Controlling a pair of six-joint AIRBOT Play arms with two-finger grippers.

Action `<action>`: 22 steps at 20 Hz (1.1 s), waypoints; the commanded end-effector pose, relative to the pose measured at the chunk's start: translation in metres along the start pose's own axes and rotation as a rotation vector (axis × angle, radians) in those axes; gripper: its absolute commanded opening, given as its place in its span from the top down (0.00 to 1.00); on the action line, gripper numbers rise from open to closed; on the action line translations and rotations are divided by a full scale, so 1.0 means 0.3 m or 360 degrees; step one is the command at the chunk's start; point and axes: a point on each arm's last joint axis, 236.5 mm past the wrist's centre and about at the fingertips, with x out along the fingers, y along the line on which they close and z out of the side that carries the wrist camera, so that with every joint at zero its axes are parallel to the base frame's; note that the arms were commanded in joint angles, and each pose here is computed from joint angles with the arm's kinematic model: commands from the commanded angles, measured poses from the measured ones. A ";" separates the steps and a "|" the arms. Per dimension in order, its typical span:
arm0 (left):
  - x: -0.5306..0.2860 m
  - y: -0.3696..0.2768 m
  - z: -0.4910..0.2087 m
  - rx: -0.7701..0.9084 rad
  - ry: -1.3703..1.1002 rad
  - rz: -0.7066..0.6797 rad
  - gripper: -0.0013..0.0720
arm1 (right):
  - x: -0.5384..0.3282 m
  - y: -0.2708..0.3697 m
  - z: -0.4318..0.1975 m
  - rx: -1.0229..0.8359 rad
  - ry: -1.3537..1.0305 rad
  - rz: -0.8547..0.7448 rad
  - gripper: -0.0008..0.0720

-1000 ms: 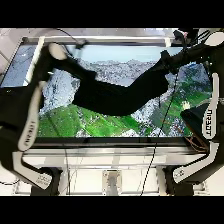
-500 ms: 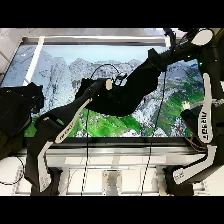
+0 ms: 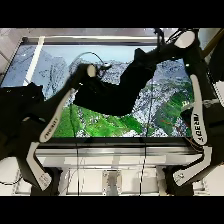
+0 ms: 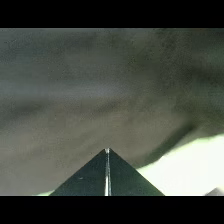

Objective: Fold the clothes and pants, and hang the long-sleeved shirts on hangers.

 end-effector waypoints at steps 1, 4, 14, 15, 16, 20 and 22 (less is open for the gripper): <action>-0.214 0.157 -0.143 -0.0012 0.0138 0.0071 0.97 | 0.176 0.079 -0.020 0.0052 -0.0007 0.0029 0.96; -0.349 0.259 -0.166 -0.0114 0.0037 0.0121 0.97 | 0.358 0.235 -0.003 -0.0035 -0.0175 0.0148 0.96; -0.588 0.585 -0.352 -0.0531 -0.0077 0.0229 0.97 | 0.382 0.217 -0.080 -0.0200 -0.0057 0.0045 0.21; -0.592 0.592 -0.364 -0.0546 -0.0069 0.0228 0.97 | 0.328 0.118 -0.087 -0.0214 0.0015 -0.0089 0.21; -0.595 0.596 -0.370 -0.0554 -0.0067 0.0228 0.97 | 0.256 -0.011 -0.098 -0.0235 0.0095 -0.0291 0.21; -0.596 0.597 -0.369 -0.0557 -0.0071 0.0224 0.97 | 0.001 -0.403 -0.182 -0.0178 0.0352 -0.0942 0.21; -0.594 0.579 -0.357 -0.0551 -0.0089 0.0185 0.97 | 0.038 -0.488 -0.217 -0.0137 0.0338 -0.0952 0.21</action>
